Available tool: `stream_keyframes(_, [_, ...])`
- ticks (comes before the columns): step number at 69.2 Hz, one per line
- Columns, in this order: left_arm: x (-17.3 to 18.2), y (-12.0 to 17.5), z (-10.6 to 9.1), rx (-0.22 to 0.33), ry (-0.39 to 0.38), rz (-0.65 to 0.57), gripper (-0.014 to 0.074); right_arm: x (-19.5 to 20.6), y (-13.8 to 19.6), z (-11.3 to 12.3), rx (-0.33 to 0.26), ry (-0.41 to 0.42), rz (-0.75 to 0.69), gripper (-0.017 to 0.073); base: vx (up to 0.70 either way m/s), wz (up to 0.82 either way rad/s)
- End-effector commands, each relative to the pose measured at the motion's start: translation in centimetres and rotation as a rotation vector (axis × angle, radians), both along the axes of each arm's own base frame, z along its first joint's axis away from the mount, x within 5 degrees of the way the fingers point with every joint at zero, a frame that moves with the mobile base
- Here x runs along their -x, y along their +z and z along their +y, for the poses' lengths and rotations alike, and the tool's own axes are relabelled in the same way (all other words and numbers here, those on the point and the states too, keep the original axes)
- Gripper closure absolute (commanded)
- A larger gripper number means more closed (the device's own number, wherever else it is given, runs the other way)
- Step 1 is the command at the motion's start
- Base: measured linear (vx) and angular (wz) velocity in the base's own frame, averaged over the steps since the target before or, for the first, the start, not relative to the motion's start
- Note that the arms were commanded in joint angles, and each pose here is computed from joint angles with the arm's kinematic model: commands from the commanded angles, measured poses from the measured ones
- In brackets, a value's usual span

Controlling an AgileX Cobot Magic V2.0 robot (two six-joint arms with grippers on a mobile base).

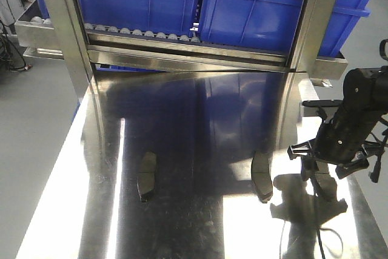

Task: Move and align brake pads A on conveyor
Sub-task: 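Close the right gripper on the brake pad and lift it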

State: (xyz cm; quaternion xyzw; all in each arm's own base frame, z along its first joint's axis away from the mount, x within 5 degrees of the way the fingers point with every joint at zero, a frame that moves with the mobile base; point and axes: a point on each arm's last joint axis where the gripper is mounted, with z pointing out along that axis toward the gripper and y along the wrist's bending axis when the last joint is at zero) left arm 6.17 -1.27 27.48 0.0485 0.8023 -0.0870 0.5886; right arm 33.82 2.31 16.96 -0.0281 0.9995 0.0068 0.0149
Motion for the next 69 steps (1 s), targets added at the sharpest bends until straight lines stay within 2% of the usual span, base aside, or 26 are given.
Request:
stream_keyframes(1, [-0.2,1.7,-0.1,0.028,-0.007,-0.114,0.0600,-0.6,1.7,-0.2,0.003,0.015,-0.078,0.0075,0.00,0.00])
stream_keyframes(17, [-0.2,1.7,-0.1,0.028,-0.007,-0.114,0.0600,-1.0,1.1,-0.1,0.002,0.014,-0.089,0.0216,0.00,0.00])
stream_keyframes(35, [-0.2,1.7,-0.1,0.028,-0.007,-0.114,0.0600,-1.4,1.2,-0.1,0.000,0.014,-0.143,0.0571,0.00,0.00])
stream_keyframes(51, [-0.2,1.7,-0.1,0.028,-0.007,-0.114,0.0600,-0.9,3.9,-0.2,-0.008,0.012,-0.283,0.0568,0.00,0.00])
stream_keyframes(69, [-0.2,1.7,-0.1,0.028,-0.007,-0.114,0.0600,4.4,8.8,-0.4,-0.007,0.049,-0.554,0.0567,0.00,0.00])
